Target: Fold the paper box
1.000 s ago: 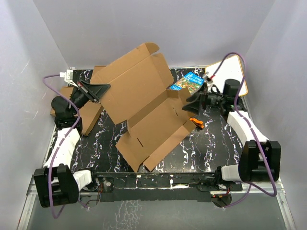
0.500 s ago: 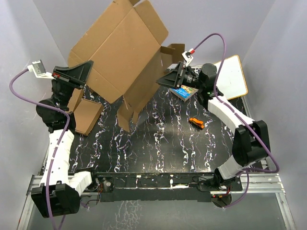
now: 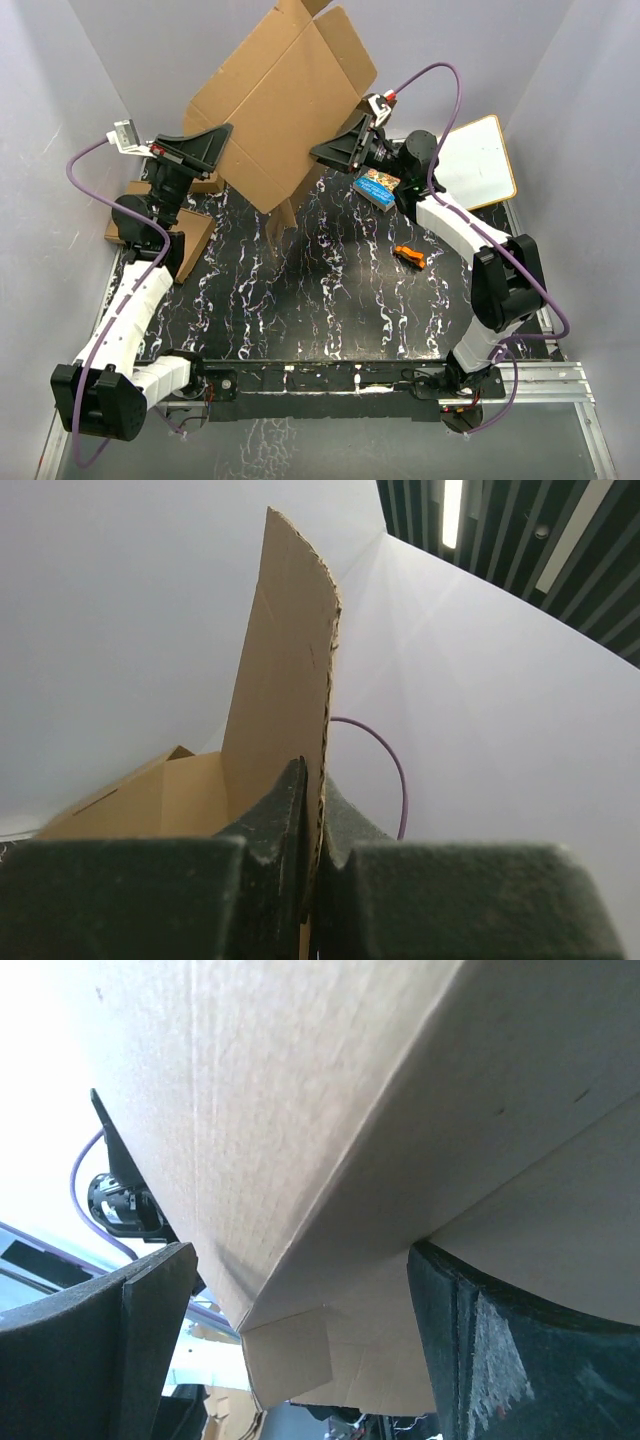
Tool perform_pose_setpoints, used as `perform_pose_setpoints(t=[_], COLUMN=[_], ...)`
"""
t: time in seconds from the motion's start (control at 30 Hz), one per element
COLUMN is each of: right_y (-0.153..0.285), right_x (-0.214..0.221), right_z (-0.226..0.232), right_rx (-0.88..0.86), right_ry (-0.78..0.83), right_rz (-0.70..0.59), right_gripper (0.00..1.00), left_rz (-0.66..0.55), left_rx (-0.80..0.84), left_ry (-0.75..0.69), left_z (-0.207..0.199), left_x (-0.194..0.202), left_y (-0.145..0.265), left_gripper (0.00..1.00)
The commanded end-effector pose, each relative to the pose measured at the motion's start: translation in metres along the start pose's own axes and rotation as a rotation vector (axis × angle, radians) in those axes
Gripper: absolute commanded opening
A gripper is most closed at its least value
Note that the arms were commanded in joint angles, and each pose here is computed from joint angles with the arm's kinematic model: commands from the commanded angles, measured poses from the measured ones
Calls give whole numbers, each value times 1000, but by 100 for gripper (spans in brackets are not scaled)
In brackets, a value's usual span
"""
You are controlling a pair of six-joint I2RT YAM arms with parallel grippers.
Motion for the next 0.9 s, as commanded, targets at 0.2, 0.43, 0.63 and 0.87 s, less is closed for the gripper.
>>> perform_pose_setpoints(t=[0.2,0.43,0.63,0.87], right_y=[0,2,9,19], right_x=[-9,-4,7,10], right_z=[27,21,11,14], right_rx=[-126,-96,-56,-95], right_ry=[70,91,44,33], right_rz=[-71,-56,-54,-69], right_gripper=[77,38,8,22], left_rz=[-3,35,41,42], left_rx=[-2,-109,-129,-111], left_ry=[80,71,41,30], left_z=[6,29,38,38], left_x=[21,34,38,39], left_y=[0,10,12,13], left_gripper=[0,0,0,0])
Point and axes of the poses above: each gripper's point midway between its finger pads, its own y axis back along the fingers, its own z axis along the line the jaws close on, x = y × z, the point moved 5 cm from there along y, back along the fingers, and after that the axes turned 4 degrees about y, right-handed, at the moved point
